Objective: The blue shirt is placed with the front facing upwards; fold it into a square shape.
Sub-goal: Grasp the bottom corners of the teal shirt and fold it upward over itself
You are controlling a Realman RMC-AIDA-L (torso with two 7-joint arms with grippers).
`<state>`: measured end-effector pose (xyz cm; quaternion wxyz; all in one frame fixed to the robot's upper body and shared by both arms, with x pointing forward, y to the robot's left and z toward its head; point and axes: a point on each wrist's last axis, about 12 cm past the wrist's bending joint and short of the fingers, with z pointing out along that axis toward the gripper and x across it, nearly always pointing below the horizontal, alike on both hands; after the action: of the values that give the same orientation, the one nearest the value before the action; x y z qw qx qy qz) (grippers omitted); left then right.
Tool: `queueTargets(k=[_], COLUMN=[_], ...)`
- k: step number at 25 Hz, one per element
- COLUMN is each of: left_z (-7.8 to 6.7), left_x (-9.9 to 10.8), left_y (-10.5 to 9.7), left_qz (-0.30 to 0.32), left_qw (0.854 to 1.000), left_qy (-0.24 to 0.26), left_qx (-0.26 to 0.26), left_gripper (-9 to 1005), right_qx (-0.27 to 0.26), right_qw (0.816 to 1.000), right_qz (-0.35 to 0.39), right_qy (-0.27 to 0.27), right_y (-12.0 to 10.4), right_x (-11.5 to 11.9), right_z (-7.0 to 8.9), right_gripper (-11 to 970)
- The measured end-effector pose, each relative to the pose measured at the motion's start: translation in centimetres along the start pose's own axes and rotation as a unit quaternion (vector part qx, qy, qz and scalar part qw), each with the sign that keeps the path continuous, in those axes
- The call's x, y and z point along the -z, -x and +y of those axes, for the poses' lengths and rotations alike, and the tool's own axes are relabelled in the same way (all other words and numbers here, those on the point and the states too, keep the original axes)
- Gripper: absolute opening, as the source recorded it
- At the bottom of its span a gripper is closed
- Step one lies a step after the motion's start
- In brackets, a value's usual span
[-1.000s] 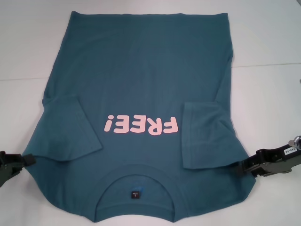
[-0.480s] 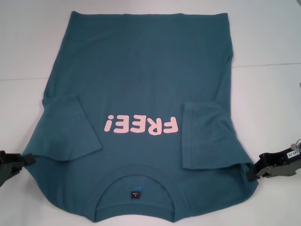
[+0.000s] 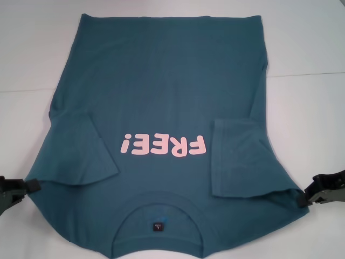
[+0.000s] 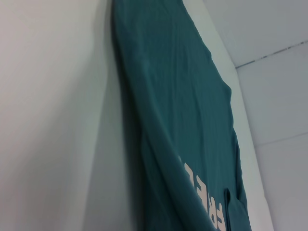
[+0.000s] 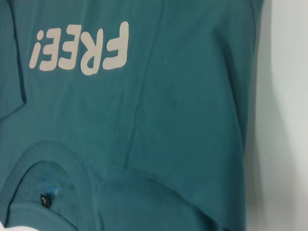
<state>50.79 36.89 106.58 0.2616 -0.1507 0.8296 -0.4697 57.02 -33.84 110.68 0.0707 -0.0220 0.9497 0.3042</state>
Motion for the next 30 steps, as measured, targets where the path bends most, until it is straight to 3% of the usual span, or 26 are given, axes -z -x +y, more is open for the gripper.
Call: queueTargets(k=[8,17,24,30], left_z=[-0.2,-0.6,0.2,0.6], left_x=[1.2,1.8,3.8,4.5], left_y=[-0.7,-3.1,-5.5,-6.5], left_qz=[0.025,0.084,0.094,0.105], left_qw=[1.000,0.996,0.995,0.994], left_qy=[-0.012,-0.024,-0.014,-0.008], left_qx=[-0.006,-0.009,0.010,0.021], left_gripper=[14,14,14,14], right_qx=[-0.006,-0.010,-0.019,-0.025], right_qw=[1.000,0.999,0.998,0.998], right_qz=[0.021,0.048,0.053,0.062], right_qy=[0.006,0.012,0.011,0.014], right_y=[-0.9,-2.2,-3.3,-4.3], right_x=[1.1,1.3,1.6,1.2], right_z=[-0.2,-0.6,-1.2,-1.6], right_gripper=[1,1,1,2])
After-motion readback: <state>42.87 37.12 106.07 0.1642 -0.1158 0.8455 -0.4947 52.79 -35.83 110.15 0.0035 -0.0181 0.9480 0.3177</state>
